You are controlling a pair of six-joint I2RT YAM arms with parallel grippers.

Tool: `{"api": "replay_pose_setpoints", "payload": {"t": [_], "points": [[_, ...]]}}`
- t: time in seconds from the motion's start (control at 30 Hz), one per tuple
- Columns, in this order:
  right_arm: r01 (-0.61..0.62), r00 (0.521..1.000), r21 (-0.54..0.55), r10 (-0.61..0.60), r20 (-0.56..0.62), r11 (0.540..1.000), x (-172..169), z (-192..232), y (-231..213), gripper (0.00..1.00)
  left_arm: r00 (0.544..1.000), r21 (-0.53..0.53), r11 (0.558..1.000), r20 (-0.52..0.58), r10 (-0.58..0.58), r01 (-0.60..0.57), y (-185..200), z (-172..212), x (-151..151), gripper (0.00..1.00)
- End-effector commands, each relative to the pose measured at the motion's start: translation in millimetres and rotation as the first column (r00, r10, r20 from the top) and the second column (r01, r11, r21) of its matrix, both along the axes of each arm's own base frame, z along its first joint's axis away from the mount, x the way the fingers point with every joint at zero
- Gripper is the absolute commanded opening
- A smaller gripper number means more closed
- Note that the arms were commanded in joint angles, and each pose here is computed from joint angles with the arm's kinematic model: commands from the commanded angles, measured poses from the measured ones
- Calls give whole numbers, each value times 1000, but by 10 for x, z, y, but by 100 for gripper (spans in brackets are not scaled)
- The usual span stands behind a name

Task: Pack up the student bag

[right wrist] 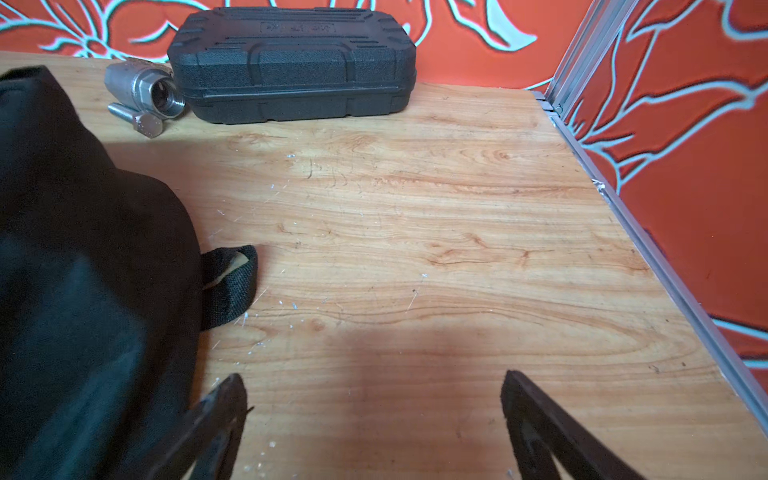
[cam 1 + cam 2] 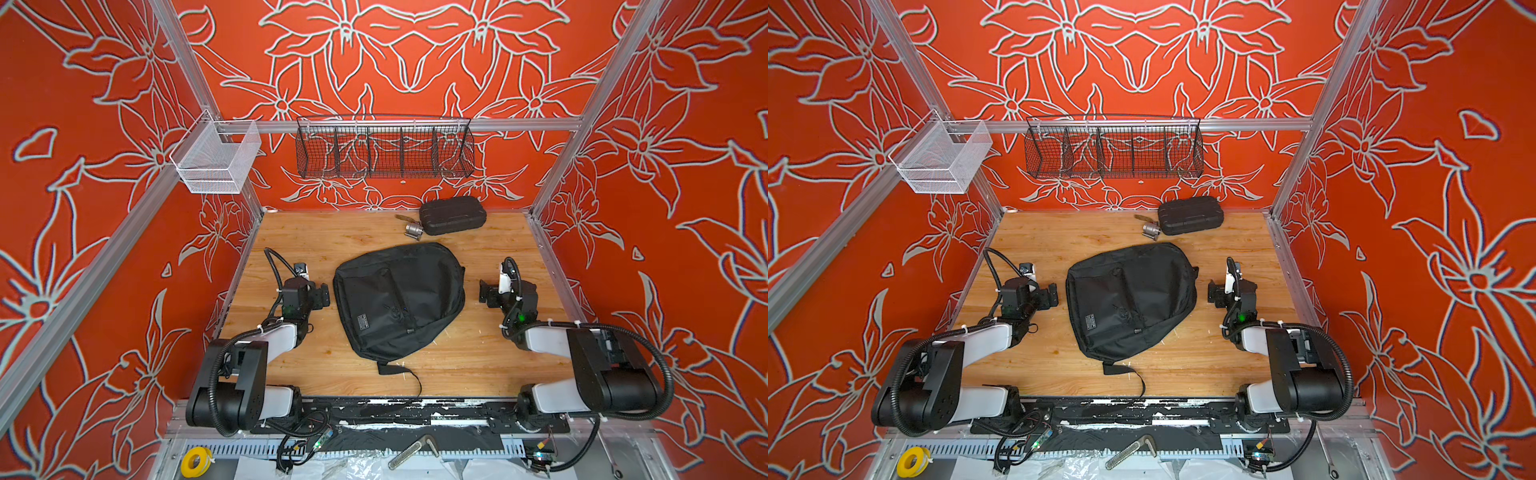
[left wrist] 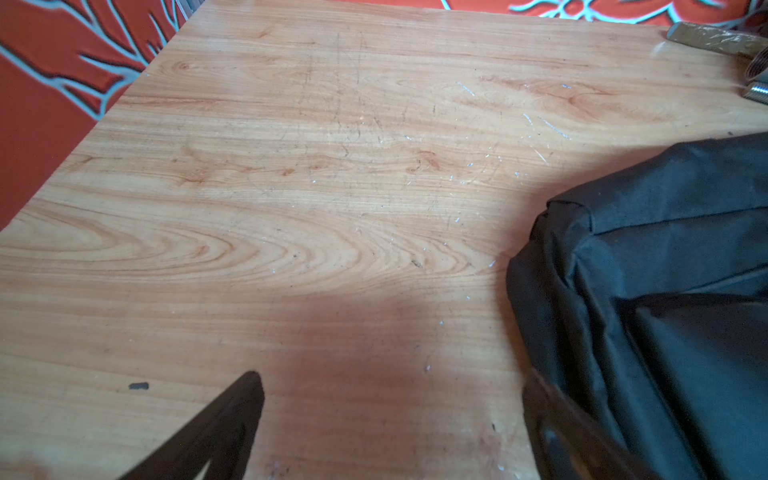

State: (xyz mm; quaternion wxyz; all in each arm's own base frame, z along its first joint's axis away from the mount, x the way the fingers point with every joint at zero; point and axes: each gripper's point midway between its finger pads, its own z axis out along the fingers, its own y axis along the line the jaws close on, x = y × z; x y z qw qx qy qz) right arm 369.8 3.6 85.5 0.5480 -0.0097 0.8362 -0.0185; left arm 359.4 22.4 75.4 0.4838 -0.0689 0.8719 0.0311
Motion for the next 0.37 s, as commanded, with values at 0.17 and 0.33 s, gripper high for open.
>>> {"api": "replay_pose_setpoints", "payload": {"t": [0.17,0.33], "points": [[-34,999,-8,34,28,999,33,78,40,97,1000,-10,1000,19,-6,6,-6,76,68,97],[-30,999,-8,31,31,1000,28,85,35,97,1000,-11,1000,27,-8,8,-10,91,59,97]]}}
